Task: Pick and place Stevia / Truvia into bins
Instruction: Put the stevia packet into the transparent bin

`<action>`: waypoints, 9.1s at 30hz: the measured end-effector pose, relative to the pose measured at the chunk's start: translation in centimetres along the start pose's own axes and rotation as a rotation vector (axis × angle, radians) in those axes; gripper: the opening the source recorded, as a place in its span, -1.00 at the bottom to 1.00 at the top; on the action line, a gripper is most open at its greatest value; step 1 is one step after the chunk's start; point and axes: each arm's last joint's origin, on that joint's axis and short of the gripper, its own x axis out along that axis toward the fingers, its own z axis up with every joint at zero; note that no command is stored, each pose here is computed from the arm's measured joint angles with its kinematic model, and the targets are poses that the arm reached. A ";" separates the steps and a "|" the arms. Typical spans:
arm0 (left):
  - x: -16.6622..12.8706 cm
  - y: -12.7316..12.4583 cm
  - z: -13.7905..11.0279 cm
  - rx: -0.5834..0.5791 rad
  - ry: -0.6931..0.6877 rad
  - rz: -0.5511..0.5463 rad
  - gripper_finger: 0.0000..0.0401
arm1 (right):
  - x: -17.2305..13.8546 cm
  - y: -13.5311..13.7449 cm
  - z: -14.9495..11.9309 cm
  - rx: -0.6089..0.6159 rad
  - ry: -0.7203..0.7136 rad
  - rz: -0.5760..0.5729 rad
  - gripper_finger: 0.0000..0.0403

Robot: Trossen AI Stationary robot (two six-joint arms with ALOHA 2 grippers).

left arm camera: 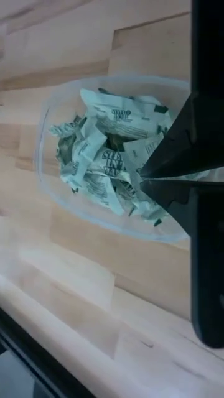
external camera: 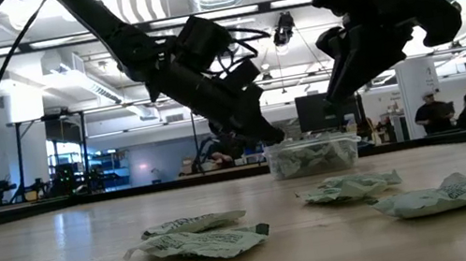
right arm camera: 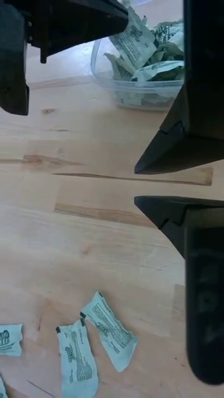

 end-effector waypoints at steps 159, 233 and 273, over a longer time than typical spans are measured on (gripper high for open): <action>-17.2 -14.6 -7.3 0.224 0.054 -0.417 -0.46 | 3.5 6.5 1.0 -0.015 0.080 -0.001 -0.96; -17.2 -14.7 -7.2 0.214 0.040 -0.415 -0.46 | -1.1 3.8 0.9 0.026 0.143 -0.113 -0.42; -14.3 -15.5 -7.3 0.203 -0.044 -0.409 -0.46 | -1.1 7.9 -1.7 0.051 0.062 -0.020 -0.68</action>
